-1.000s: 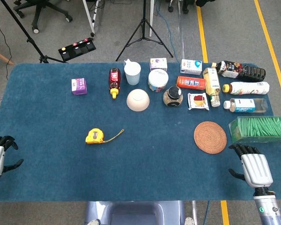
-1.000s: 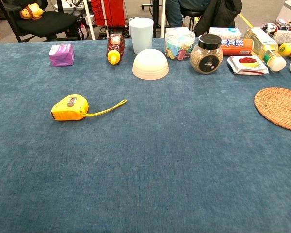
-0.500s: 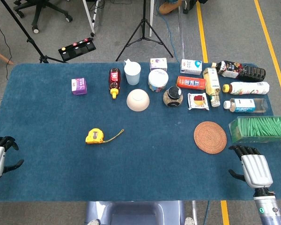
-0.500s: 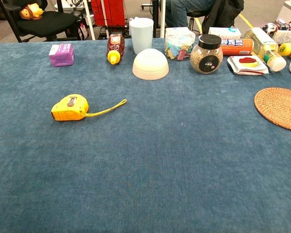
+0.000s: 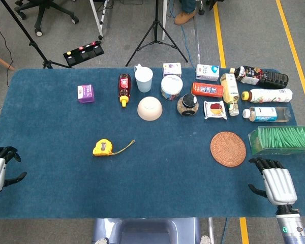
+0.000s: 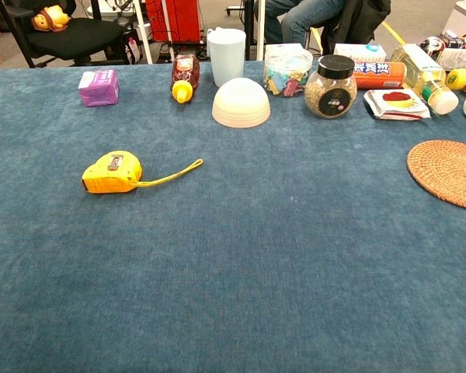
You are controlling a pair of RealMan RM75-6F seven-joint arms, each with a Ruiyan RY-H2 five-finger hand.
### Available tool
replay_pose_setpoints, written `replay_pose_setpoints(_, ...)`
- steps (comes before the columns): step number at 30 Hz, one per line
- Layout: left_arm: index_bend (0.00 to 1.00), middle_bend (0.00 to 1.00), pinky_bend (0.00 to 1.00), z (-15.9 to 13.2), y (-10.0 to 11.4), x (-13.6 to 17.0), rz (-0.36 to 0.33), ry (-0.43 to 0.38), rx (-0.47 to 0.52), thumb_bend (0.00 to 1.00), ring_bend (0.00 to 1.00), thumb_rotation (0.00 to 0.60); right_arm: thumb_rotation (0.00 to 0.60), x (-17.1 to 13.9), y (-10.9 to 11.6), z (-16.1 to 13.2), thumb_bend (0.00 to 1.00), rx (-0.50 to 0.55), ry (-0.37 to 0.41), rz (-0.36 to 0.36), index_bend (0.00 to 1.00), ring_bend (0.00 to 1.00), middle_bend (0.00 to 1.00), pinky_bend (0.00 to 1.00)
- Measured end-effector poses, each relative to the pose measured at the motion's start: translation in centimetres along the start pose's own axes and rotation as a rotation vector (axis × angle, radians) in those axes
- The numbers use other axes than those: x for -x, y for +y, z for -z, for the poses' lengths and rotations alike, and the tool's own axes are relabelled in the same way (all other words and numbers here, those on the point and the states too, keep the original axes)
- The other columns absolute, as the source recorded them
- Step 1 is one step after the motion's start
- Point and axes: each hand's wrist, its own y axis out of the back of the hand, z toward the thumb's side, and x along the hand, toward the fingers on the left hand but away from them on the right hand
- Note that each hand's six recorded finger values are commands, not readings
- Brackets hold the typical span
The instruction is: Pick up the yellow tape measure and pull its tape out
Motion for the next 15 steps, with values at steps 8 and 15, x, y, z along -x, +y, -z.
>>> replay_pose_setpoints(8, 0.54, 0.46, 0.42, -1.7, 0.1, -1.4, 0.013, -0.068, 0.040, 0.09, 0.41, 0.600, 0.600, 0.1, -0.3, -0.3, 0.15, 0.006, 0.011, -0.007, 0.28, 0.33, 0.32, 0.29)
replay_pose_setpoints(15, 0.35, 0.30, 0.35, -3.8, 0.2, -3.2, 0.037, -0.145, 0.002, 0.08, 0.26, 0.600, 0.600, 0.0, -0.5, -0.5, 0.15, 0.014, 0.017, -0.007, 0.28, 0.32, 0.32, 0.29)
